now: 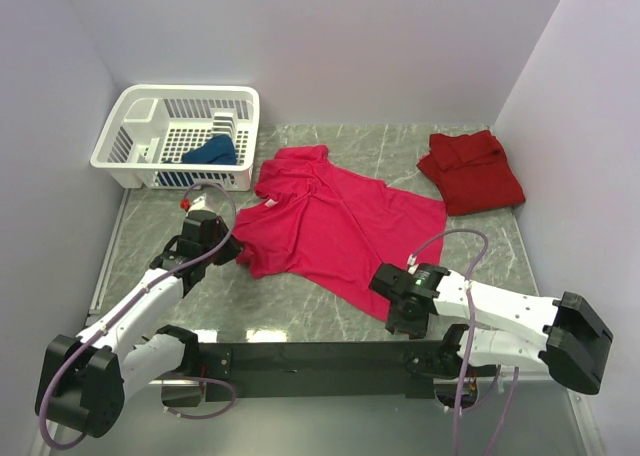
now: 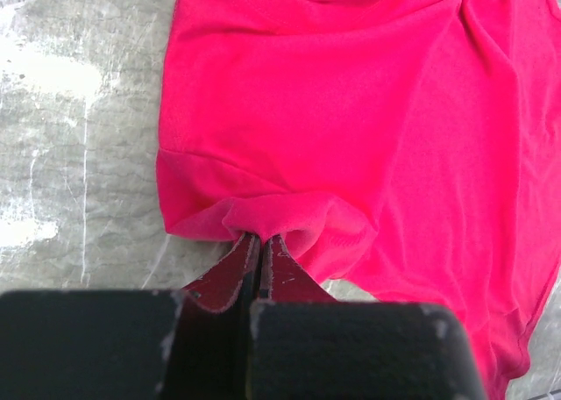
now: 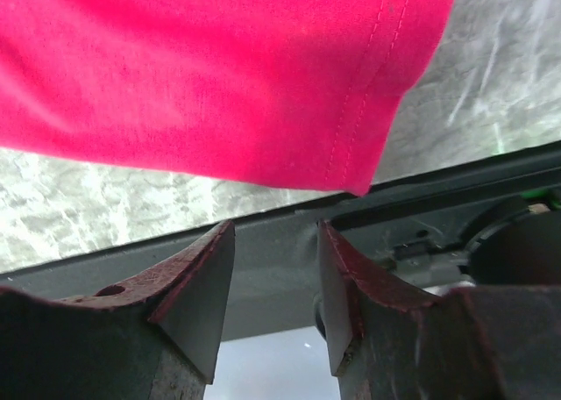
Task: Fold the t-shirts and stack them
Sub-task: Fold the tshirt
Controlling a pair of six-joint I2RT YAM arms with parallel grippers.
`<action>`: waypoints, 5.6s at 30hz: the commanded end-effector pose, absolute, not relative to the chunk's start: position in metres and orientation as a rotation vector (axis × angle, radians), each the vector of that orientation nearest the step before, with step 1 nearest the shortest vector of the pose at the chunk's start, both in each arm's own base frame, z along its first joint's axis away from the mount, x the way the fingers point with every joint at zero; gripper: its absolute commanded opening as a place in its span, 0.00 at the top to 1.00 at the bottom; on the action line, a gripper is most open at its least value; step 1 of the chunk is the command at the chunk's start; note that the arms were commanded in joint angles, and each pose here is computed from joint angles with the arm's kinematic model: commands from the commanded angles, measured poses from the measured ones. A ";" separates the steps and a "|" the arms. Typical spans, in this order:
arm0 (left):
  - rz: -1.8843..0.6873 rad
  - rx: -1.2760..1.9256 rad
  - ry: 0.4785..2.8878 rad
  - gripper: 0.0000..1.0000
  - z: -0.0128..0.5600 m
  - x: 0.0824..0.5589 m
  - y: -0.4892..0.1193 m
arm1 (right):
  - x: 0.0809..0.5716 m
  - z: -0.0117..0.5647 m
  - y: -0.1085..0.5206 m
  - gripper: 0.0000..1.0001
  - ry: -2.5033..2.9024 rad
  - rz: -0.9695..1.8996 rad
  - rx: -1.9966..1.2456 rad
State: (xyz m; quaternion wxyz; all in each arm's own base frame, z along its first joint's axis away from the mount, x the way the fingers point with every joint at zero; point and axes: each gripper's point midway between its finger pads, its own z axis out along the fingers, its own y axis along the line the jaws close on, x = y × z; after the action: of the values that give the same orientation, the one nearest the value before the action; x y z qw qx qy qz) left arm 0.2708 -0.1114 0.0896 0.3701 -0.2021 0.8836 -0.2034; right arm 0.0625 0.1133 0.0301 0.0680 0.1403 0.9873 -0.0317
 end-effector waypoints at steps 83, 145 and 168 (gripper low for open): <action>-0.942 -0.399 2.231 0.99 0.171 0.182 -0.144 | 0.024 0.099 0.101 1.00 2.954 -0.150 0.138; -0.652 -0.141 2.203 0.99 0.165 0.422 -0.196 | 0.136 0.093 0.060 1.00 2.538 -0.547 0.441; -0.369 -0.212 2.158 0.14 0.152 0.369 -0.156 | 0.151 0.107 0.086 0.27 2.528 -0.276 0.447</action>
State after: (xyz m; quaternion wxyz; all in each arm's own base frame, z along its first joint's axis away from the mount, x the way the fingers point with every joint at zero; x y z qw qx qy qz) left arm 0.3813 -0.1919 0.1696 0.4484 -0.0336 0.8658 -0.2194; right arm 0.1464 0.0825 0.1004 0.2634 0.1567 0.9436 -0.1253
